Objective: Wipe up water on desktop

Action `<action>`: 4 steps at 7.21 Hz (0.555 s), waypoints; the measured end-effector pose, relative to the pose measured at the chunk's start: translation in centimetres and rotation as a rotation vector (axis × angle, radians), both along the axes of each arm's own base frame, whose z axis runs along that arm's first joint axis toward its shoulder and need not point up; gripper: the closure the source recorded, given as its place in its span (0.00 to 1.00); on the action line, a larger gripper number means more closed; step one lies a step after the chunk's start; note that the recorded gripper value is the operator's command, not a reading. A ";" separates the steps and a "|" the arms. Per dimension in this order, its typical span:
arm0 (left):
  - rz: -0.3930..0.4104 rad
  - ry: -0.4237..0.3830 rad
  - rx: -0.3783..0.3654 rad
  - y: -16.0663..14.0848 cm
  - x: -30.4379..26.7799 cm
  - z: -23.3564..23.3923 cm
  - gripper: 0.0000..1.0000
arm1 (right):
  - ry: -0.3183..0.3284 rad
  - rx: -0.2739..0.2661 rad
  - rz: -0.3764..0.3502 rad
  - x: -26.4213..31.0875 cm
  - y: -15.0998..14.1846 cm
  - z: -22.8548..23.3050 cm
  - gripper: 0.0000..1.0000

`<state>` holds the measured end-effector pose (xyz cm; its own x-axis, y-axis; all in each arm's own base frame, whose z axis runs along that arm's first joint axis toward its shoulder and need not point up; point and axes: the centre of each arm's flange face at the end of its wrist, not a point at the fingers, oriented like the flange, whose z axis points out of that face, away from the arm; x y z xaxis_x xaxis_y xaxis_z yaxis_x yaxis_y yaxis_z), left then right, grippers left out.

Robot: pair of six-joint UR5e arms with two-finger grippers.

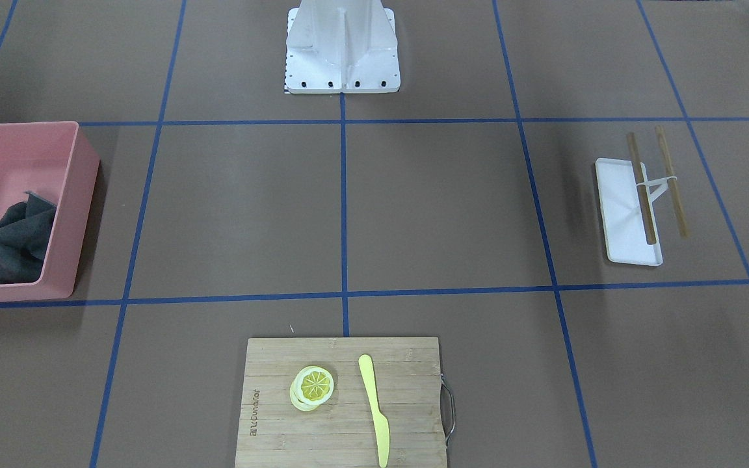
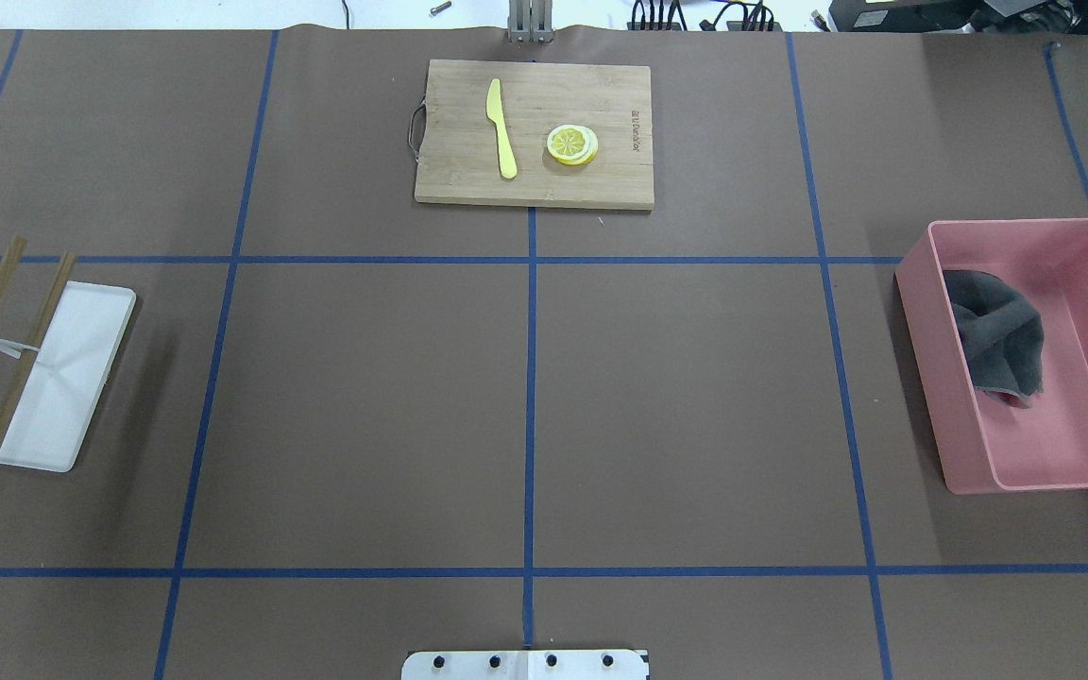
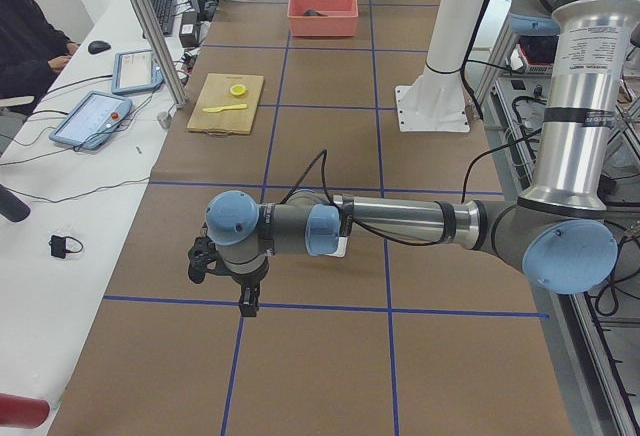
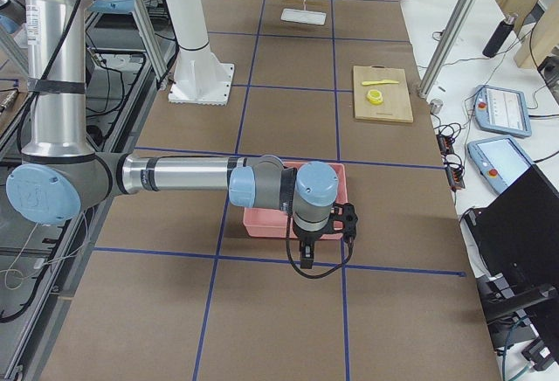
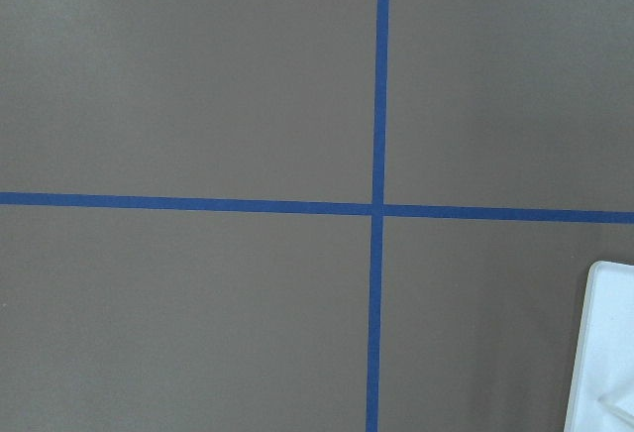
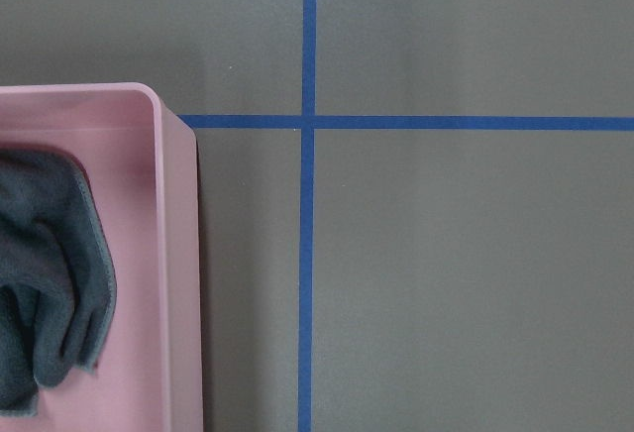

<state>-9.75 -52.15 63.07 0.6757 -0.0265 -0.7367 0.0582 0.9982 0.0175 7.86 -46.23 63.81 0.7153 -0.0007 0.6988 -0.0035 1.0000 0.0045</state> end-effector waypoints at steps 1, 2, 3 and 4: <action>0.001 -0.001 0.001 0.0 0.0 0.0 0.02 | 0.001 0.001 0.000 0.0 -0.1 0.0 0.00; 0.001 -0.002 0.001 0.0 0.0 0.0 0.02 | 0.002 0.003 0.000 0.0 -0.2 -0.1 0.00; 0.002 -0.003 0.000 0.1 0.0 0.0 0.02 | 0.002 0.005 0.000 0.0 -0.3 -0.2 0.00; 0.002 -0.003 -0.001 0.1 0.0 0.1 0.02 | 0.002 0.005 0.000 0.0 -0.4 -0.2 0.00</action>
